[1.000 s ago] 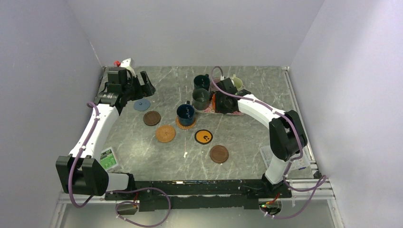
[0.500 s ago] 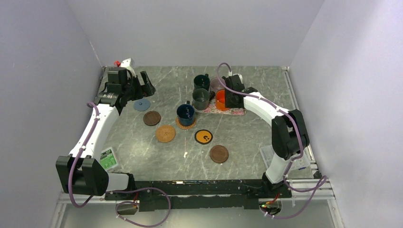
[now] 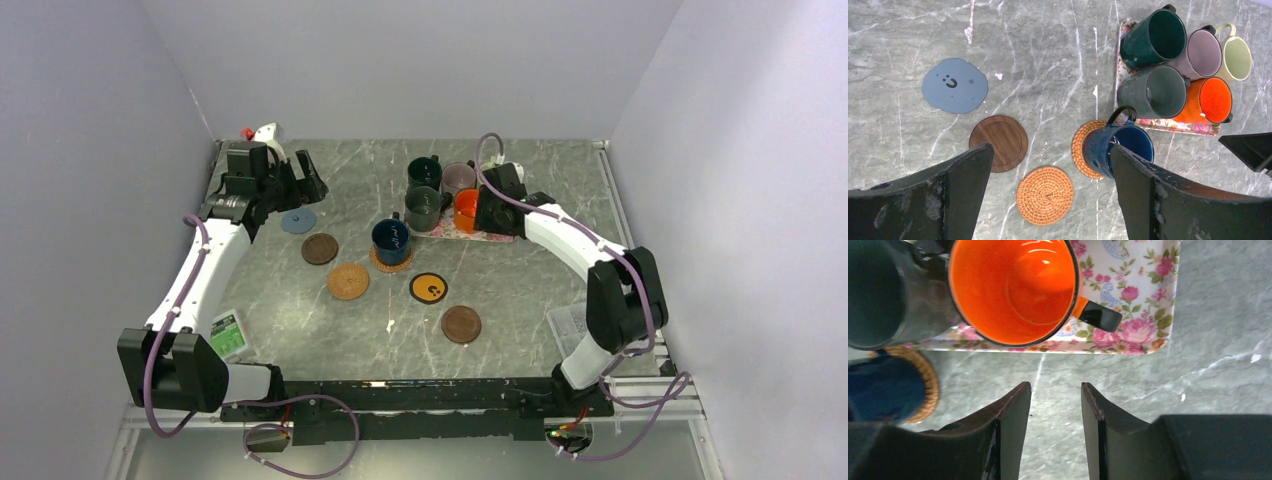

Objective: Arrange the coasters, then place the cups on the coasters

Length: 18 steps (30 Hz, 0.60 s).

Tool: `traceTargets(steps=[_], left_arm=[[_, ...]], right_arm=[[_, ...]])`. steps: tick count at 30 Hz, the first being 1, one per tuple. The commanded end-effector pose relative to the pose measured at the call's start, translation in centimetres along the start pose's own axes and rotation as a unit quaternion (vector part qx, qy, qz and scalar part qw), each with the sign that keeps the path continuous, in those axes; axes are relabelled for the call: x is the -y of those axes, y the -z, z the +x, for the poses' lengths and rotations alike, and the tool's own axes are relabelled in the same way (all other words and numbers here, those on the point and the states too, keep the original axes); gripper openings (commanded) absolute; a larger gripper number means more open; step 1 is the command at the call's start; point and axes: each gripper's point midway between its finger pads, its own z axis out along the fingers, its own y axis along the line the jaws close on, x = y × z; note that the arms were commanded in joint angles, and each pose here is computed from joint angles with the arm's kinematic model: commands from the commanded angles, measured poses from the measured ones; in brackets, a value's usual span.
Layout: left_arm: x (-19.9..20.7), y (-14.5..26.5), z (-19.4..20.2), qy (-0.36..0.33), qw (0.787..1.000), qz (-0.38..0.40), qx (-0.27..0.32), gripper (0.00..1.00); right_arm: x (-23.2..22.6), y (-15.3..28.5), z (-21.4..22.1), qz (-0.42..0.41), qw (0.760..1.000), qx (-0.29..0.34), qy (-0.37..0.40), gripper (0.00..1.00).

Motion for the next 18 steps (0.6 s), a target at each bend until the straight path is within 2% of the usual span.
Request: traceTargets(steps=[1, 6, 13, 18], left_arm=[[0.7, 0.3, -0.9, -0.007, 1.000, 0.011, 0.018, 0.94], [0.9, 0.6, -1.1, -0.007, 1.000, 0.015, 0.022, 0.94], [0.9, 0.9, -1.3, -0.010, 1.000, 0.013, 0.026, 0.94], [1.0, 1.0, -1.4, -0.011, 0.999, 0.013, 0.028, 0.94]], right_arm=[[-2.4, 2.7, -3.1, -0.056, 0.993, 0.055, -0.090, 0.48], [-2.2, 2.6, -4.5, -0.037, 0.989, 0.073, -0.127, 0.53], [-0.7, 0.5, -4.1, 0.032, 0.985, 0.064, -0.157, 0.55], [-0.5, -1.1, -4.3, 0.053, 0.982, 0.064, -0.170, 0.56]])
